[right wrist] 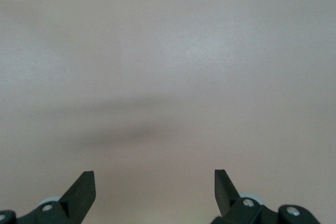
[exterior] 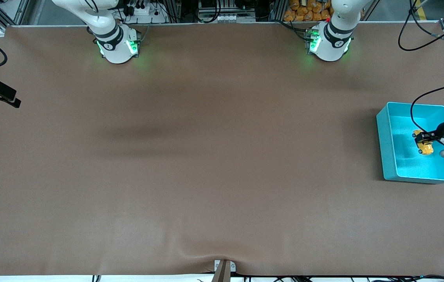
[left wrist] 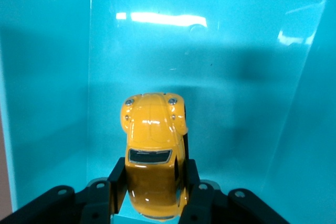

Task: Wind and store yellow beetle car
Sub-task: 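Lower the car into the bin and open the left gripper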

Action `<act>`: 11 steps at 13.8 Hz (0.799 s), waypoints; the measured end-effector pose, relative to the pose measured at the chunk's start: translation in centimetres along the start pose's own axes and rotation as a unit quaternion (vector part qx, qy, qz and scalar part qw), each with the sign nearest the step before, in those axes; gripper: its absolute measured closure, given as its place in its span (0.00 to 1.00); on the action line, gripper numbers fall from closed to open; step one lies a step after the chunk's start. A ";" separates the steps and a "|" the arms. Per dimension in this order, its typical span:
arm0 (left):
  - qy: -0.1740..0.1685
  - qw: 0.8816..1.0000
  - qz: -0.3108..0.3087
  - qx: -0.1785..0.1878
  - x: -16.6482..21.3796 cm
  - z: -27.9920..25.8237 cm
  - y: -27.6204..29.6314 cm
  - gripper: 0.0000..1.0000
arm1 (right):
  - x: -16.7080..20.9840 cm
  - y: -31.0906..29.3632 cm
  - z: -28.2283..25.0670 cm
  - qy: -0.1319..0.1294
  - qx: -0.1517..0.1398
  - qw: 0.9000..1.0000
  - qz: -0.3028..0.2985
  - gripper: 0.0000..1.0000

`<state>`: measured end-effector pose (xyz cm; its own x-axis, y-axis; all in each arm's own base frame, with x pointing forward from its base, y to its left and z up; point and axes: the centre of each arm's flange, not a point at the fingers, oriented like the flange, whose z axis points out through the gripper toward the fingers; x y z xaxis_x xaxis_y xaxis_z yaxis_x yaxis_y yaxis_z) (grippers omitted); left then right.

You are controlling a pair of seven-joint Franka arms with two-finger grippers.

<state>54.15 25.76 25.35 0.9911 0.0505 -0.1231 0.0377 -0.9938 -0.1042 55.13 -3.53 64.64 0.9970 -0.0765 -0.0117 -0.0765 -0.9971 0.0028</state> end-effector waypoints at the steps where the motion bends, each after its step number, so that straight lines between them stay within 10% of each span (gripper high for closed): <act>1: -0.005 1.000 0.006 0.003 0.0 0.6 0.1 0.53 | 0.0 0.0 0.0 0.000 0.000 1.000 0.000 0.00; 11: -0.017 1.000 0.020 -0.006 0.6 4.3 0.9 0.53 | 0.0 0.0 0.1 -0.001 0.000 1.000 0.000 0.00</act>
<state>54.24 25.33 20.93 0.9870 0.0128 -0.1605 -0.0011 -0.9963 -0.0863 55.12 -3.53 64.57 0.9970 -0.0765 -0.0141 -0.0764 -0.9971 0.0029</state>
